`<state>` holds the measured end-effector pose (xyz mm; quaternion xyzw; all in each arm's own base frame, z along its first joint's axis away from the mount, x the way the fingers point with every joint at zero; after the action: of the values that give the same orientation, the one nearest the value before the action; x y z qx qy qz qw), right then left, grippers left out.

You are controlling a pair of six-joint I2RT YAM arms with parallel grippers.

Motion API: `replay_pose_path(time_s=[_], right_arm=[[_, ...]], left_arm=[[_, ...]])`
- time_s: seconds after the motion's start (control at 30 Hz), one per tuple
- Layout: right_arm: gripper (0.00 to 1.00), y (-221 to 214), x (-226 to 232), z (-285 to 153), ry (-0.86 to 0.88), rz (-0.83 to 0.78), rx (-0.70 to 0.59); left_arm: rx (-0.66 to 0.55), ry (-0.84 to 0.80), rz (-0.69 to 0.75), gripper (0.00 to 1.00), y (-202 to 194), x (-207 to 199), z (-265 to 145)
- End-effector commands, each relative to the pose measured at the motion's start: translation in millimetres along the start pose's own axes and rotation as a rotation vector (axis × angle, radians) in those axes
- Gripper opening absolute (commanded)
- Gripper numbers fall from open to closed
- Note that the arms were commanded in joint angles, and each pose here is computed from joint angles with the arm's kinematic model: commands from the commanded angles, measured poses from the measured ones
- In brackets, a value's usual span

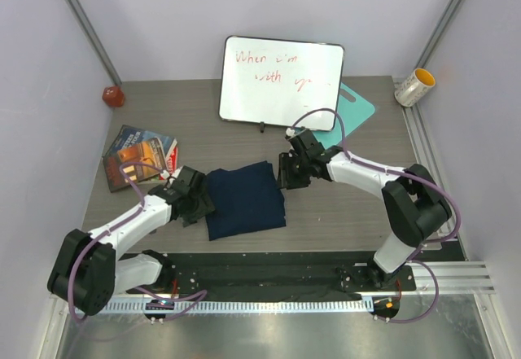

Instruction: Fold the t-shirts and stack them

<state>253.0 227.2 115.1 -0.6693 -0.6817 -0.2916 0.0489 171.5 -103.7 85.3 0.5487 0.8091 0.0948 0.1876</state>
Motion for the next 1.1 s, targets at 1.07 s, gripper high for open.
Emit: replay_pose_path(time_s=[1.07], right_arm=[[0.45,-7,-11,53,-0.074,0.039,0.172]], left_arm=[[0.156,-0.057,-0.049,0.6,-32,8,34]])
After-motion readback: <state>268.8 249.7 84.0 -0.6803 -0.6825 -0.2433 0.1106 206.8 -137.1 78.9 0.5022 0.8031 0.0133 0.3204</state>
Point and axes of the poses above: each gripper's point midway between its finger pads, its own z axis out along the fingers, its own x axis along the line the jaws close on, y = z × x, the point moved 7 cm from there along -z, back along the fingers, and after that the axes turned 7 degrees about z, right-handed, at the moved point
